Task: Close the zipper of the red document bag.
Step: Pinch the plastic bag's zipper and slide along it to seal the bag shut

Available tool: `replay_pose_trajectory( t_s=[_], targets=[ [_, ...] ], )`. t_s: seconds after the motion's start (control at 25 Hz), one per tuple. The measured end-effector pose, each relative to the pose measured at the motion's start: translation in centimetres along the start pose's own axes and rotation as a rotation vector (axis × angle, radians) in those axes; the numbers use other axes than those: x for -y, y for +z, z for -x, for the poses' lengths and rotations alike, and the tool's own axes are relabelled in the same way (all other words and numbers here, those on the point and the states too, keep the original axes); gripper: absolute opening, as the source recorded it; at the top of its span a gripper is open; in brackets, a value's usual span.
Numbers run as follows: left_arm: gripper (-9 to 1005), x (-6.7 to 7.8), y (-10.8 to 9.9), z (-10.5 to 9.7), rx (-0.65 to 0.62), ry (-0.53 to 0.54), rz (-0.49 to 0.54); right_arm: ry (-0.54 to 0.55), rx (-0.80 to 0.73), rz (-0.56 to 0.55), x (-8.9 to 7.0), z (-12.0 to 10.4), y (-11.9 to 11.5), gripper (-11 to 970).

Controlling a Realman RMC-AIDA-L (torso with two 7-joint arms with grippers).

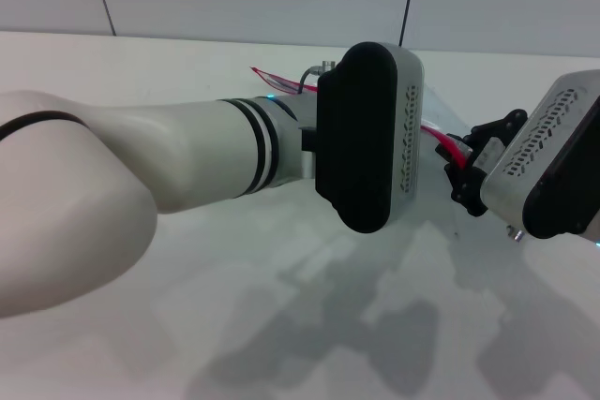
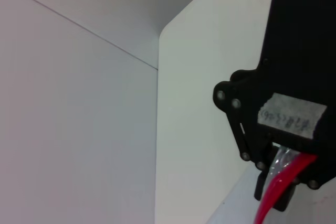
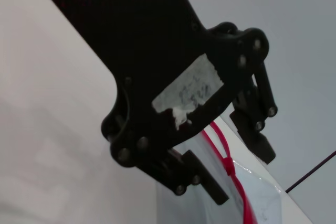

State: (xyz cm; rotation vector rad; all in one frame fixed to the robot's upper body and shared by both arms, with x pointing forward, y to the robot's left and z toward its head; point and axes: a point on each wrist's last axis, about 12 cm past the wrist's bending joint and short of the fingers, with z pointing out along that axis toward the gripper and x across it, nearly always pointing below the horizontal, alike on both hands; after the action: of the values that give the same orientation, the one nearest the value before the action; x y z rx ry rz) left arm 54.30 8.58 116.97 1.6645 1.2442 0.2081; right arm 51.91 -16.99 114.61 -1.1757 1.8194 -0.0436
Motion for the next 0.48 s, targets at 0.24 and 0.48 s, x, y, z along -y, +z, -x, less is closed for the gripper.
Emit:
replay_pose_trajectory(
  t_s=[0.24,0.48],
  targets=[
    [402,0.17,0.11,0.05,0.004,0.002,-0.002,0.001,0.0,-0.002,0.03,-0.04,0.01,52],
    [327,0.36,0.27,-0.28,-0.005,-0.003,-0.006,0.002,-0.002,-0.002,0.02,-0.12,0.06,50]
  ],
)
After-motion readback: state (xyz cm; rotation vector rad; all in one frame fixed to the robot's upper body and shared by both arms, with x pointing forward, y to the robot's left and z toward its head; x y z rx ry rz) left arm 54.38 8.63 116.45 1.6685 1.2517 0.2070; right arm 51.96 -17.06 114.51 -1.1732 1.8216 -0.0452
